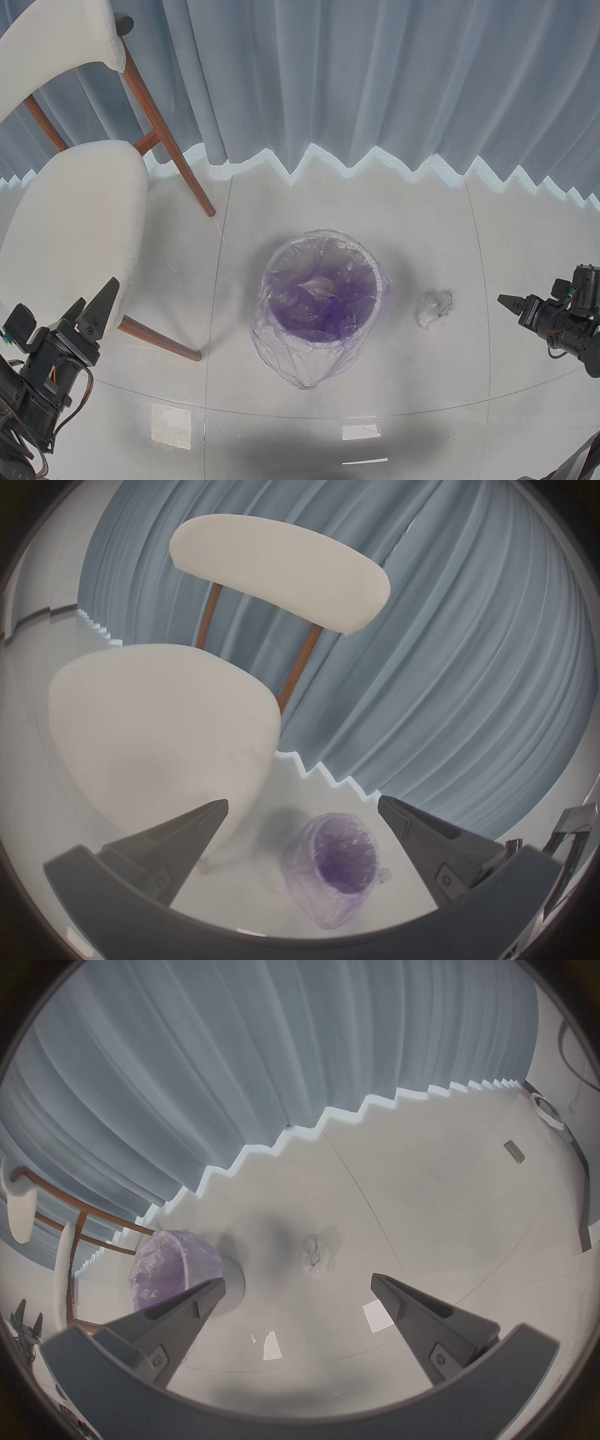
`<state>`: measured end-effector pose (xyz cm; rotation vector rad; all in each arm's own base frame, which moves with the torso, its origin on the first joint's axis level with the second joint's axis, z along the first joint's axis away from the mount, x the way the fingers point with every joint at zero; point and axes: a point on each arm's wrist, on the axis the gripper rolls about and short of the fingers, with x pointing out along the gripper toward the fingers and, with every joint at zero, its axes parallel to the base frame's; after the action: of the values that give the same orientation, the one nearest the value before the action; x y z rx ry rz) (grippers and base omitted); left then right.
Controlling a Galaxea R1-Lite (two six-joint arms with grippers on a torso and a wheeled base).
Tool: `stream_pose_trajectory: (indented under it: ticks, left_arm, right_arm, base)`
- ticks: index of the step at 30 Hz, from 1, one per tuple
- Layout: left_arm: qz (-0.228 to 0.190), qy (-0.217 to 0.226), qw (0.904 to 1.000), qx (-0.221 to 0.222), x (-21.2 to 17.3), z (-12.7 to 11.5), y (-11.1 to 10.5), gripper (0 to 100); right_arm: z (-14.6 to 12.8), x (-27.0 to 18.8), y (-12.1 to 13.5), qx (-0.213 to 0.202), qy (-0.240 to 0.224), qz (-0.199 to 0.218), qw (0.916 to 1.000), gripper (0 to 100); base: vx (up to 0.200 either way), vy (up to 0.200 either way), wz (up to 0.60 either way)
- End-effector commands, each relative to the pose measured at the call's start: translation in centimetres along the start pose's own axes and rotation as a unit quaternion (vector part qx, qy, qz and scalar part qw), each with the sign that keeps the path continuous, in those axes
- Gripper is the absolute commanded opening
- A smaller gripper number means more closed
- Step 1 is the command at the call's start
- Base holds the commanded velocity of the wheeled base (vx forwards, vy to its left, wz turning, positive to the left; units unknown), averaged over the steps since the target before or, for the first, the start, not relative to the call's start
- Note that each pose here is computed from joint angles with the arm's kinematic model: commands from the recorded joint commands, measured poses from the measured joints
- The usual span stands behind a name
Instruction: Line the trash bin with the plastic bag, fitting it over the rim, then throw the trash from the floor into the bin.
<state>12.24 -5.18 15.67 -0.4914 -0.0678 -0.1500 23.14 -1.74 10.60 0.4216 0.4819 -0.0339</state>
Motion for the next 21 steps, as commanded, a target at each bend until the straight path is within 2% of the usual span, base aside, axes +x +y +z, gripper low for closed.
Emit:
stream_pose_trajectory:
  ticks: [1, 5, 14, 15, 21]
  left_arm:
    - [0.016, -0.032, 0.9992, 0.015, -2.0, 1.3, 0.9, 100]
    - [0.027, -0.025, 0.9988, 0.033, -2.1, 1.2, 1.3, 100]
    - [0.04, -0.028, 0.9982, 0.036, -2.0, 1.2, 1.5, 100]
    - [0.04, -0.027, 0.9981, 0.037, -2.0, 1.2, 1.5, 100]
    - [0.039, -0.026, 0.9976, 0.05, -2.0, 1.2, 1.5, 100]
  right_arm:
    - [-0.1, 3.5, -1.0, 0.007, 0.034, -0.005, 0.9994, 100]
    - [1.0, 6.2, -1.7, 0.0, 0.029, -0.011, 0.9995, 100]
    - [1.7, 11.2, -2.4, -0.025, 0.03, -0.013, 0.9991, 100]
    - [1.9, 13.2, -2.7, -0.028, 0.03, -0.012, 0.9991, 100]
    - [1.8, 17.9, -3.4, -0.027, 0.039, -0.012, 0.9988, 100]
  base:
    - [0.0, 0.0, 0.0]
    - [0.0, 0.0, 0.0]
    - [0.0, 0.0, 0.0]
    - [0.0, 0.0, 0.0]
    - [0.0, 0.0, 0.0]
